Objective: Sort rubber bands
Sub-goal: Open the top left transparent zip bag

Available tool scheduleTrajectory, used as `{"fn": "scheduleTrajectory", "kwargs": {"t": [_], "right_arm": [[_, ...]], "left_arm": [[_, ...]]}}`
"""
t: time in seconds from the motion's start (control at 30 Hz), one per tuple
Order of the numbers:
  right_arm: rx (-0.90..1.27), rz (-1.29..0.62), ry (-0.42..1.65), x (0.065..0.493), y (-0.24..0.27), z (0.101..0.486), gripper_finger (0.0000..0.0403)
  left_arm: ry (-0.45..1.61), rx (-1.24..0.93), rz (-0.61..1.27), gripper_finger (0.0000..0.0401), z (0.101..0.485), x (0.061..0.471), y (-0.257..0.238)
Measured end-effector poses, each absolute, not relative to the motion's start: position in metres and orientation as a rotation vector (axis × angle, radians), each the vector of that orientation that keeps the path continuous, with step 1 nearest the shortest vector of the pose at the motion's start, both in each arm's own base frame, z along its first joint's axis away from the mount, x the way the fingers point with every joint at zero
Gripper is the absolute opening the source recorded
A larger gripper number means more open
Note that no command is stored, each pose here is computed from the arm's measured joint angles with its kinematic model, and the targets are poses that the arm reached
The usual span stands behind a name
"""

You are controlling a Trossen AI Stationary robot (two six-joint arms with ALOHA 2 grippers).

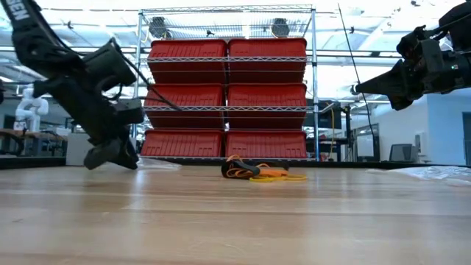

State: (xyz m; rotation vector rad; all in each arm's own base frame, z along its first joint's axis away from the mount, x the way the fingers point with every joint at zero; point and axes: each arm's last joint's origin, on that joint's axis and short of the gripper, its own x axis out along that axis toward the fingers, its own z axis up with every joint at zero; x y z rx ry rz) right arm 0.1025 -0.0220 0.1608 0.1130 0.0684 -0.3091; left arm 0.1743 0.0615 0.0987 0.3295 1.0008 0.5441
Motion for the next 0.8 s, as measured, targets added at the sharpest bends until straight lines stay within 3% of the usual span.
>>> {"fn": "scheduleTrajectory", "kwargs": {"t": [0.2, 0.43, 0.8], "right_arm": [[0.113, -0.309, 0.068, 0.103, -0.022, 0.161, 0.0], [0.113, -0.309, 0.068, 0.103, -0.022, 0.161, 0.0], [0.113, -0.309, 0.068, 0.103, -0.022, 0.161, 0.0]], "left_arm": [[1.034, 0.27, 0.523, 0.0117, 0.093, 0.191, 0.077], [1.044, 0.252, 0.503, 0.0012, 0.09, 0.199, 0.081], [0.898, 0.256, 0.44, 0.0002, 0.133, 0.224, 0.076]]}}
